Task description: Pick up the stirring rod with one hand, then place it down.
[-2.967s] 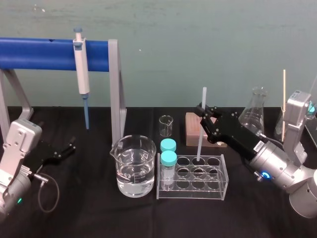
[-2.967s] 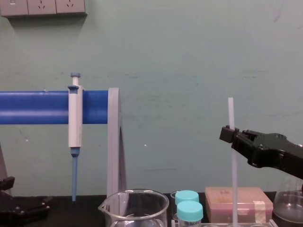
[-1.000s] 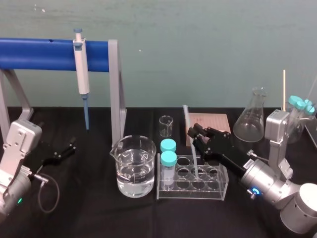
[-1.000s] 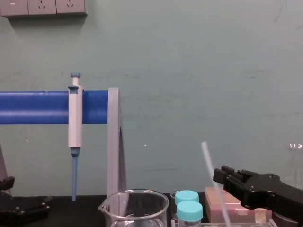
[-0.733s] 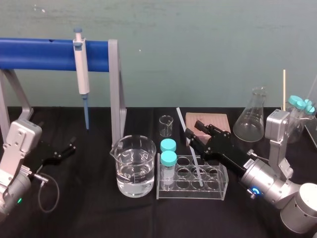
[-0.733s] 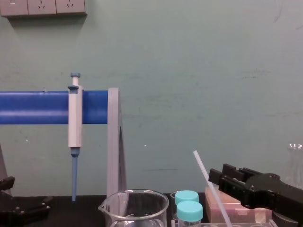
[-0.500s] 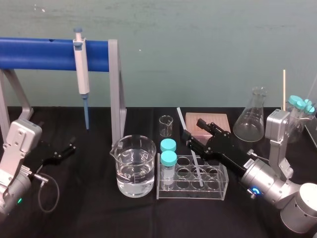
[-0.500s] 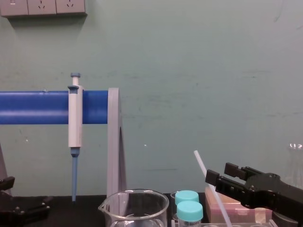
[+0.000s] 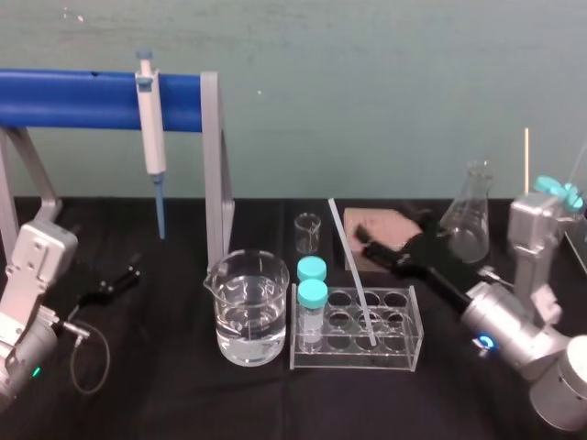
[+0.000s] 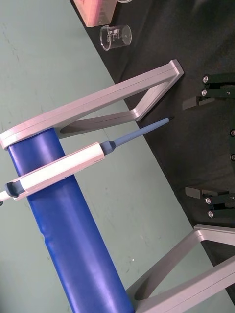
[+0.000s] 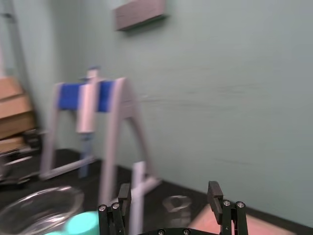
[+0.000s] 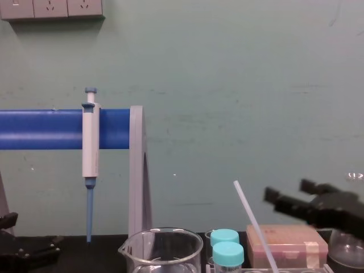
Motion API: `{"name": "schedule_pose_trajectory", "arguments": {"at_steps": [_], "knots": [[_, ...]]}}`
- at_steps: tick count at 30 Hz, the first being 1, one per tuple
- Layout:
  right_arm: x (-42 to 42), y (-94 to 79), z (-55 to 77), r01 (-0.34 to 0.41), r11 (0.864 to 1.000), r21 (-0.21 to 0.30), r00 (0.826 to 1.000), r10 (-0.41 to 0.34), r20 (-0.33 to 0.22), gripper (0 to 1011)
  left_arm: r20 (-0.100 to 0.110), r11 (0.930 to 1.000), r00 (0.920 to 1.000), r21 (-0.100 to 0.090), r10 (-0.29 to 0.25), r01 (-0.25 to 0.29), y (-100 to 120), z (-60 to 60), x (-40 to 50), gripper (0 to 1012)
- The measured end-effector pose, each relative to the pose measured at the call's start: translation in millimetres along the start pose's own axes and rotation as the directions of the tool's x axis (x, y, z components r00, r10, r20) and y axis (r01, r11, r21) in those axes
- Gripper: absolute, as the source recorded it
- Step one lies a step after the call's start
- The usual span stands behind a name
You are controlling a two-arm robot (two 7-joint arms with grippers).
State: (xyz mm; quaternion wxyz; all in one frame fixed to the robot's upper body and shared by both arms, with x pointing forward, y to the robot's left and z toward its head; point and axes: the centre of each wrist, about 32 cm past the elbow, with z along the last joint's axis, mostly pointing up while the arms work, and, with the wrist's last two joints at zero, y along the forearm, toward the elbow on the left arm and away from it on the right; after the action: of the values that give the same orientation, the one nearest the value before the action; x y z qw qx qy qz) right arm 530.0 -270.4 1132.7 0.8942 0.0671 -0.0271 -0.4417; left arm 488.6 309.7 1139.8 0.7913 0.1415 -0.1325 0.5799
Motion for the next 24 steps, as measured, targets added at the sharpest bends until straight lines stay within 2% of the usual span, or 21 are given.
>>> {"name": "schedule_pose_trajectory", "arguments": {"at_steps": [4,5,6,9,16,22,24], "knots": [[-2.6,-11.8,8.5,0.148,0.989,0.01,0.988,-0.148,0.032,1003,0.0,1.0,1.0,0.0,0.0,0.0,0.0,0.0,0.0,1000],[-3.4,-17.8,9.3,0.205,0.979,0.004,0.978,-0.205,0.04,1003,0.0,1.0,1.0,0.0,0.0,0.0,0.0,0.0,0.0,1000],[-3.4,-17.8,9.3,0.205,0.979,0.004,0.978,-0.205,0.04,1003,0.0,1.0,1.0,0.0,0.0,0.0,0.0,0.0,0.0,1000],[-3.7,-30.9,7.9,0.298,0.954,-0.036,0.954,-0.295,0.057,1003,0.0,1.0,1.0,0.0,0.0,0.0,0.0,0.0,0.0,1000],[-2.5,-40.2,-4.1,0.351,0.926,-0.138,0.936,-0.347,0.058,1003,0.0,1.0,1.0,0.0,0.0,0.0,0.0,0.0,0.0,1000],[-2.3,-41.4,-13.8,0.36,0.912,-0.197,0.933,-0.356,0.057,1003,0.0,1.0,1.0,0.0,0.0,0.0,0.0,0.0,0.0,1000],[-2.3,-41.3,-13.9,0.36,0.912,-0.198,0.933,-0.356,0.057,1003,0.0,1.0,1.0,0.0,0.0,0.0,0.0,0.0,0.0,1000]]}}
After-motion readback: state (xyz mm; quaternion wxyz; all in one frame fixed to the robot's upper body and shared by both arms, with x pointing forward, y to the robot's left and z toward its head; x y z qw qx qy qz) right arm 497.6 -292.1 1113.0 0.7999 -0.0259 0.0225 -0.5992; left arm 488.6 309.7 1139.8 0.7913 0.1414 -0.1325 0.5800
